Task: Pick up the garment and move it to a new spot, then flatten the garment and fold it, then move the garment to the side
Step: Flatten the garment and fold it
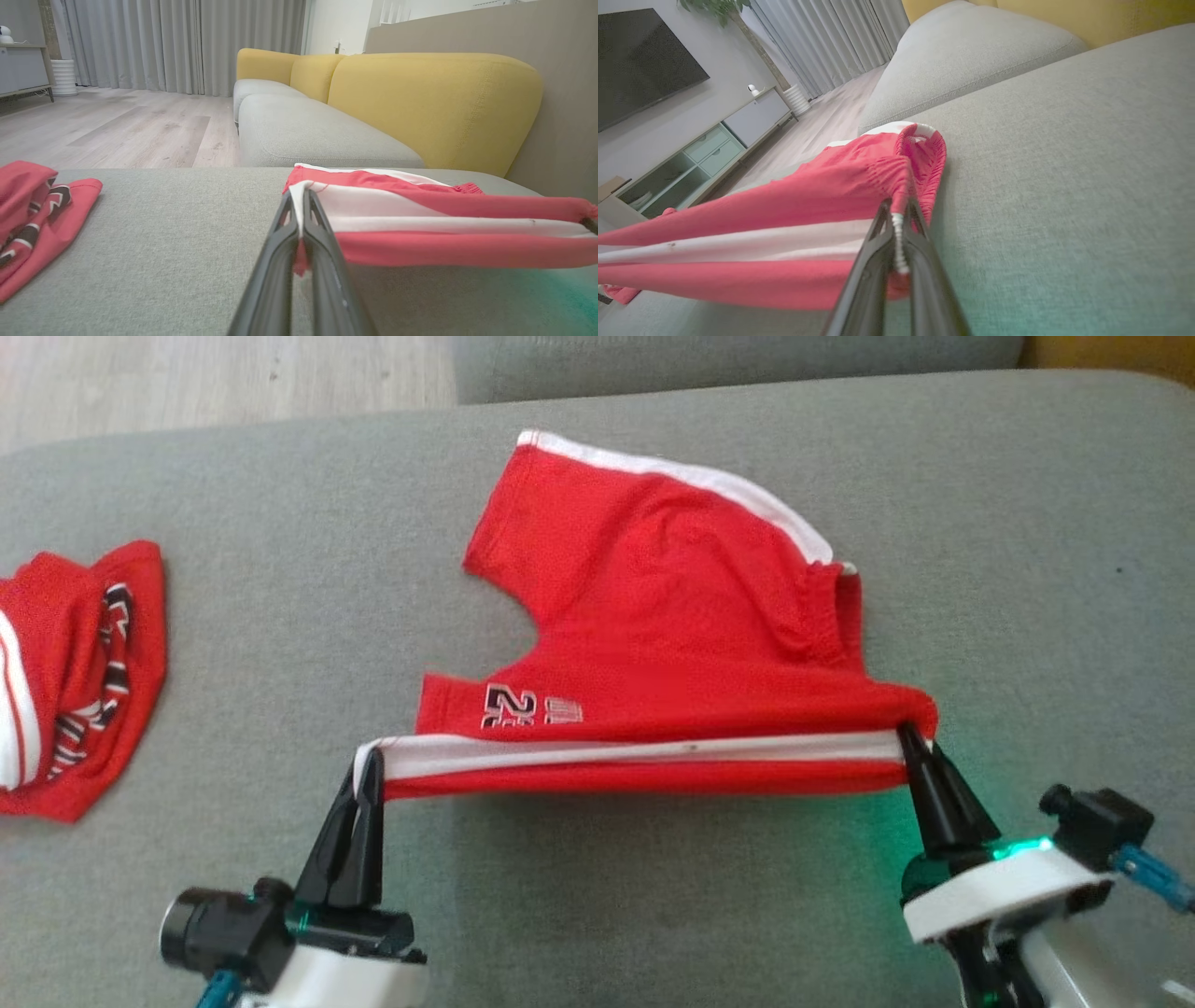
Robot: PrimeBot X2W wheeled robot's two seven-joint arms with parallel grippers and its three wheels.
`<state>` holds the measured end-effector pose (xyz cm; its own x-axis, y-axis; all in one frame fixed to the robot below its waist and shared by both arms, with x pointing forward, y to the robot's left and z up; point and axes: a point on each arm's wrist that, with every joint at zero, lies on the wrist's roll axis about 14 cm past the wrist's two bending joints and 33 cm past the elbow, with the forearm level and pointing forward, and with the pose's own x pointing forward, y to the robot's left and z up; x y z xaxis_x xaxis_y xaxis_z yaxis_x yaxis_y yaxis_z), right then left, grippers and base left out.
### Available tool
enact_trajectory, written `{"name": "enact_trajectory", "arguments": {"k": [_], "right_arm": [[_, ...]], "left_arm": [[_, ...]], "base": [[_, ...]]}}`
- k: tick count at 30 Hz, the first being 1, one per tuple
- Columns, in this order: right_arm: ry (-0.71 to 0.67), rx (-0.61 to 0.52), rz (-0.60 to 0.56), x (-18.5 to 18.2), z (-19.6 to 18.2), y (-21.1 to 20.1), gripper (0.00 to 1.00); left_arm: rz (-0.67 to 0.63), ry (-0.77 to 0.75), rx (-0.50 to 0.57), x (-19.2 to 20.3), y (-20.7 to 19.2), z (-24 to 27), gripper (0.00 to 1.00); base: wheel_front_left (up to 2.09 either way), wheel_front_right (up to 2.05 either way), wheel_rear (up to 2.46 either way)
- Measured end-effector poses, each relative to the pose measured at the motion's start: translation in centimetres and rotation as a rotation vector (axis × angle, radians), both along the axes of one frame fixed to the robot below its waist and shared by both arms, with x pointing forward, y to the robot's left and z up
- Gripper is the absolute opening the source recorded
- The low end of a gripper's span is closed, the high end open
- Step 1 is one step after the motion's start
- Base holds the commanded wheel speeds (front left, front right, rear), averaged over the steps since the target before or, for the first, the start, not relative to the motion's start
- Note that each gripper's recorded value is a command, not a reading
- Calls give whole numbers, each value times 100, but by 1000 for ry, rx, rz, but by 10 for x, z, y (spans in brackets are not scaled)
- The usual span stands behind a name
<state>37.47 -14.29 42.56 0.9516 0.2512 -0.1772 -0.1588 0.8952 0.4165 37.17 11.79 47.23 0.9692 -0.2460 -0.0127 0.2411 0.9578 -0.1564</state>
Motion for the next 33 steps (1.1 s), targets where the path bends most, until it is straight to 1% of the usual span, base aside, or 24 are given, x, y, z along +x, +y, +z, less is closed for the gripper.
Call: {"name": "enact_trajectory", "arguments": {"k": [3, 6, 10, 11, 14, 15, 17, 20, 23, 26, 33], "right_arm": [[-3, 15, -12, -7, 2, -2, 0], [-18, 38, -29, 0, 7, -5, 0], [-46, 114, -49, 30, 18, 2, 0], [-52, 139, -52, 40, 22, 4, 0], [-61, 210, -76, 71, 29, 8, 0], [-53, 241, -86, 88, 27, 11, 0], [-41, 253, -95, 100, 22, 13, 0], [-18, 256, -118, 114, 11, 10, 0], [-3, 263, -159, 124, 1, 0, 0], [5, 267, -192, 129, -6, -9, 0], [2, 221, -197, 144, -11, -18, 0]], "left_arm": [[-12, -9, 2, -1, -2, 2, 0], [-34, -31, 11, 12, -8, 7, 0], [-112, -107, 42, 55, -22, 24, 0], [-125, -130, 25, 70, -26, 32, 0], [-194, -167, 27, 112, -41, 43, 0], [-243, -135, 61, 137, -50, 36, 0], [-267, -67, 73, 160, -55, 22, 0], [-310, 23, 85, 186, -64, 2, 0], [-341, 50, 98, 209, -70, -8, 0], [-371, 62, 115, 225, -78, -17, 0], [-385, 90, 109, 252, -92, -42, 0]], "base": [[0, 0, 0], [0, 0, 0], [0, 0, 0], [0, 0, 0], [0, 0, 0], [0, 0, 0], [0, 0, 0], [0, 0, 0], [0, 0, 0], [0, 0, 0], [0, 0, 0]]}}
